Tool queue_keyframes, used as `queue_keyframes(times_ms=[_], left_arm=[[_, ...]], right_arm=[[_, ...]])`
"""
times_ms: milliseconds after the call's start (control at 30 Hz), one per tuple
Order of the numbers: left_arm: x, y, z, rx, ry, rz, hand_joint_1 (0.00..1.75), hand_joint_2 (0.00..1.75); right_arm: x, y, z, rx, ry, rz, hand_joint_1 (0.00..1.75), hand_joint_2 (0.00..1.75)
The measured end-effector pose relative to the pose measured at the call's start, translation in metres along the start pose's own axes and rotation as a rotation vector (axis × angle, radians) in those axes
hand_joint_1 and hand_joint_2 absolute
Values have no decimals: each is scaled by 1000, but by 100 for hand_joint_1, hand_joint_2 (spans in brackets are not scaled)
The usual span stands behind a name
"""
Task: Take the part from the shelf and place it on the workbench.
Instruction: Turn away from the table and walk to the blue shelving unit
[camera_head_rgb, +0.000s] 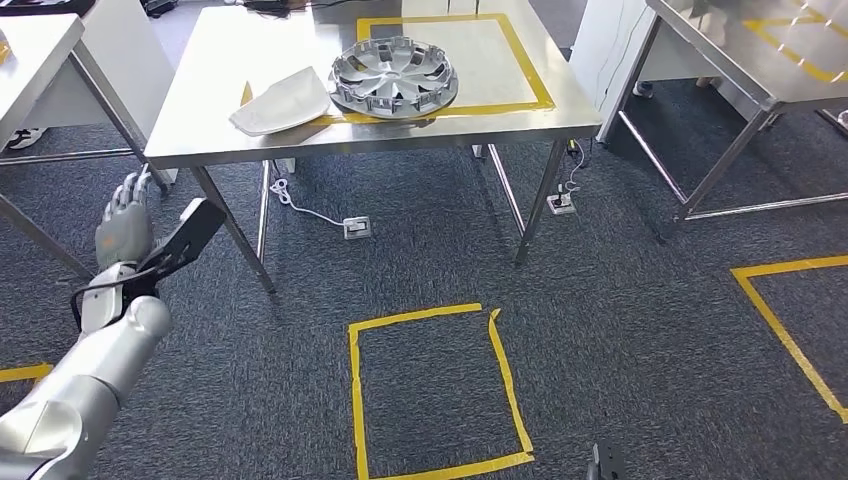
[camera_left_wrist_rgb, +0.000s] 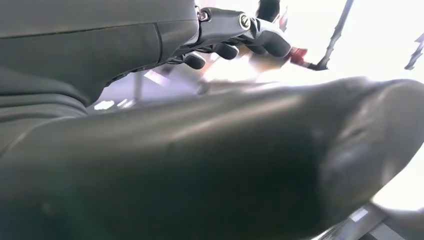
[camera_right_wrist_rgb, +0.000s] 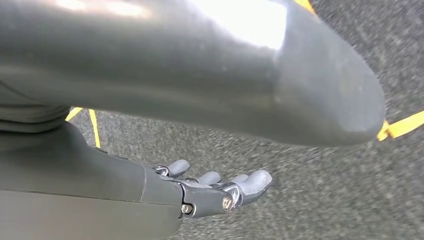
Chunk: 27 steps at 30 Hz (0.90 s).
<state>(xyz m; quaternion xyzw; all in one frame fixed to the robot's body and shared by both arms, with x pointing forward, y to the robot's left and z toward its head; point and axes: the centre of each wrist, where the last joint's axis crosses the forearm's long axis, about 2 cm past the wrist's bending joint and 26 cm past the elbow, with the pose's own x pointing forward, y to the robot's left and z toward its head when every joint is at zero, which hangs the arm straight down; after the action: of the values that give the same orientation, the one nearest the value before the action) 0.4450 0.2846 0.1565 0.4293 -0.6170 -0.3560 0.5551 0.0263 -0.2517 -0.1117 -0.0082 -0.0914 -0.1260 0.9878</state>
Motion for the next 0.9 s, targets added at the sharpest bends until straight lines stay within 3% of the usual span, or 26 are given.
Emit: queue_keyframes(times_ms=[67, 200, 233, 367, 500, 633, 767, 900], left_arm=[[-25, -22, 23, -102, 147, 71, 0, 0], [-76, -69, 88, -287, 469, 237, 0, 175], [-87, -81, 108, -323, 545, 264, 0, 175], [-121, -117, 186, -440, 843, 337, 0, 175], [-134, -148, 268, -549, 1077, 385, 0, 175], [-135, -164, 334, -636, 1192, 419, 0, 175], [-134, -170, 370, -685, 1253, 486, 0, 175], [-132, -173, 392, -712, 1287, 559, 0, 175]], right_arm=[[0, -2, 0, 1, -6, -3, 0, 0], [-9, -9, 0, 11, -16, -10, 0, 0], [-13, -11, 1, 11, -14, -14, 0, 0], [-23, -16, 2, 13, 2, -32, 0, 175], [-28, -17, 3, 13, 17, -48, 0, 175], [-30, -23, 3, 7, 23, -42, 0, 175], [-28, -30, 2, -2, 22, -24, 0, 175], [-26, -36, 2, -6, 11, 9, 0, 175]])
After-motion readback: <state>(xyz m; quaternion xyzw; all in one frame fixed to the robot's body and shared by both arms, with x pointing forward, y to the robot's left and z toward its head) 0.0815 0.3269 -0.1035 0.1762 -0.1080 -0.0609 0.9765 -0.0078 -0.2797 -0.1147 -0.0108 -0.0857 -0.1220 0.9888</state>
